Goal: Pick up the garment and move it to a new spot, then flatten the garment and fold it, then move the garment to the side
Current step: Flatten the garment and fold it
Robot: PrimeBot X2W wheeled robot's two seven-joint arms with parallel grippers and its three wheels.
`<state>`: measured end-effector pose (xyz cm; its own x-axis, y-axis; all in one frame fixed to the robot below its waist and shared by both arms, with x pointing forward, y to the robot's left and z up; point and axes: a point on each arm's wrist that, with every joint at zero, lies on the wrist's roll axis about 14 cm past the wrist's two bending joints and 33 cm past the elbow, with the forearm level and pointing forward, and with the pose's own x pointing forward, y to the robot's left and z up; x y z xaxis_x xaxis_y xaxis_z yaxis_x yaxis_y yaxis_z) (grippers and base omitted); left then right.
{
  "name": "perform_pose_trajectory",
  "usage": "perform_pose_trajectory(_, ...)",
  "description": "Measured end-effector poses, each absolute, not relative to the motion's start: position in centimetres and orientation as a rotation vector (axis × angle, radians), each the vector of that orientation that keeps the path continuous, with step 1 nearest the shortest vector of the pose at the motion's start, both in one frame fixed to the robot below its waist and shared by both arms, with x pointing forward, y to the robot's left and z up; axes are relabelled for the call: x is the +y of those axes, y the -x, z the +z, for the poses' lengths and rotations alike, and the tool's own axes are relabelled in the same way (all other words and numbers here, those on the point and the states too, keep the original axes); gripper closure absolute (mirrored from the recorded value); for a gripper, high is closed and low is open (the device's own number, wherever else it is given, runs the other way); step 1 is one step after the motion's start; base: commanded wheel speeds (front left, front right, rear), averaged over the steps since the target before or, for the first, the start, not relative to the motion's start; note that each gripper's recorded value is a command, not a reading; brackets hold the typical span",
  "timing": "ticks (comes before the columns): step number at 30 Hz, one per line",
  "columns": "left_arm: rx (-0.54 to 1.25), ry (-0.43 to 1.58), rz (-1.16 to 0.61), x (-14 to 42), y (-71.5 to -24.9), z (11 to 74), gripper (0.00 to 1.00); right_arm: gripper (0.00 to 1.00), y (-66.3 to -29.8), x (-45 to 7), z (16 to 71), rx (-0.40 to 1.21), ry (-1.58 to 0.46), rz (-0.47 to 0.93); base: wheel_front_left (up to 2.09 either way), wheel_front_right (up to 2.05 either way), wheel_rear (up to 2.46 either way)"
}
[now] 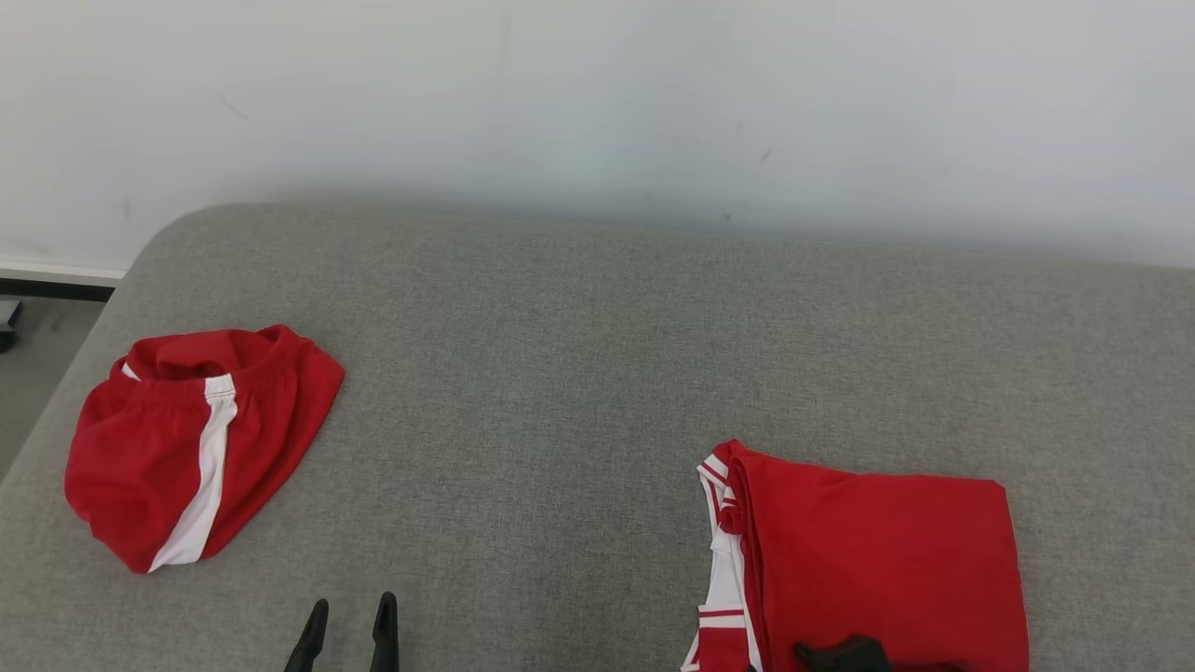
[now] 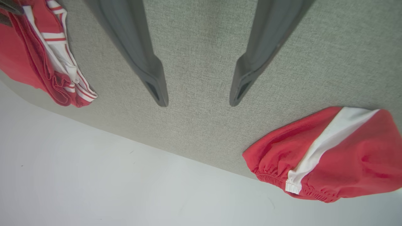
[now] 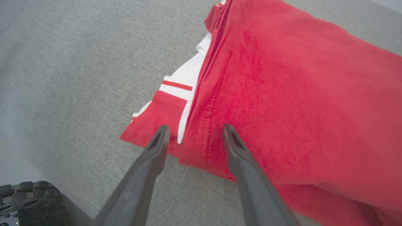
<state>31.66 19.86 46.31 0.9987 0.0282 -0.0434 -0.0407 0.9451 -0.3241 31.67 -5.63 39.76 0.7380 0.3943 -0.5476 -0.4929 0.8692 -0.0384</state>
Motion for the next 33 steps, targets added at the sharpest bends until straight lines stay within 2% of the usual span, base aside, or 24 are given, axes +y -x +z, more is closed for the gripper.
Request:
perform_pose_trajectory(3, 0.041, 0.332, 0.038, 19.9, -31.5, 46.2, 0.00, 0.47, -31.7, -5.8, 39.3, 0.566, 0.195, 0.489, 0.00, 0.00, 0.00)
perform_pose_trajectory(4, 0.042, 0.334, 0.041, 19.9, -31.5, 46.2, 0.00, 0.47, -31.7, -5.9, 39.2, 0.567, 0.196, 0.488, 0.00, 0.00, 0.00)
perform_pose_trajectory(5, 0.043, 0.335, 0.044, 20.0, -31.4, 46.1, 0.00, 0.56, -31.8, -5.9, 39.1, 0.569, 0.199, 0.487, 0.00, 0.00, 0.00)
perform_pose_trajectory(6, 0.043, 0.335, 0.045, 20.0, -31.4, 46.1, 0.00, 0.73, -31.8, -5.9, 39.0, 0.570, 0.202, 0.488, 0.00, 0.00, 0.00)
perform_pose_trajectory(7, 0.043, 0.337, 0.047, 20.1, -31.4, 46.1, 0.00, 0.98, -31.9, -5.9, 39.1, 0.568, 0.203, 0.489, 0.00, 0.00, 0.00)
perform_pose_trajectory(8, 0.043, 0.337, 0.050, 20.2, -31.3, 46.1, 0.00, 1.00, -32.1, -5.8, 39.1, 0.566, 0.203, 0.489, 0.00, 0.00, 0.00)
perform_pose_trajectory(21, 0.041, 0.337, 0.057, 20.4, -31.4, 46.1, 0.00, 1.00, -31.8, -2.2, 40.6, 0.521, 0.122, 0.591, 0.00, 0.00, 0.00)
perform_pose_trajectory(22, 0.041, 0.337, 0.056, 20.4, -31.4, 46.1, 0.00, 0.73, -31.8, -2.1, 40.5, 0.526, 0.117, 0.592, 0.00, 0.00, 0.00)
perform_pose_trajectory(23, 0.041, 0.337, 0.055, 20.4, -31.4, 46.1, 0.00, 0.34, -31.7, -2.0, 40.5, 0.531, 0.109, 0.594, 0.00, 0.00, 0.00)
perform_pose_trajectory(24, 0.041, 0.337, 0.054, 20.4, -31.4, 46.2, 0.00, 0.00, -31.7, -2.1, 40.4, 0.538, 0.095, 0.591, 0.00, 0.00, 0.00)
perform_pose_trajectory(27, 0.036, 0.336, 0.056, 20.5, -31.4, 46.3, 0.00, 0.00, -31.8, -2.5, 40.7, 0.533, 0.064, 0.572, 0.00, 0.00, 0.00)
perform_pose_trajectory(33, 0.002, 0.326, 0.056, 20.9, -31.4, 47.2, 0.00, 0.00, -32.8, -3.6, 44.3, 0.401, -0.109, 0.512, 0.00, 0.00, 0.00)
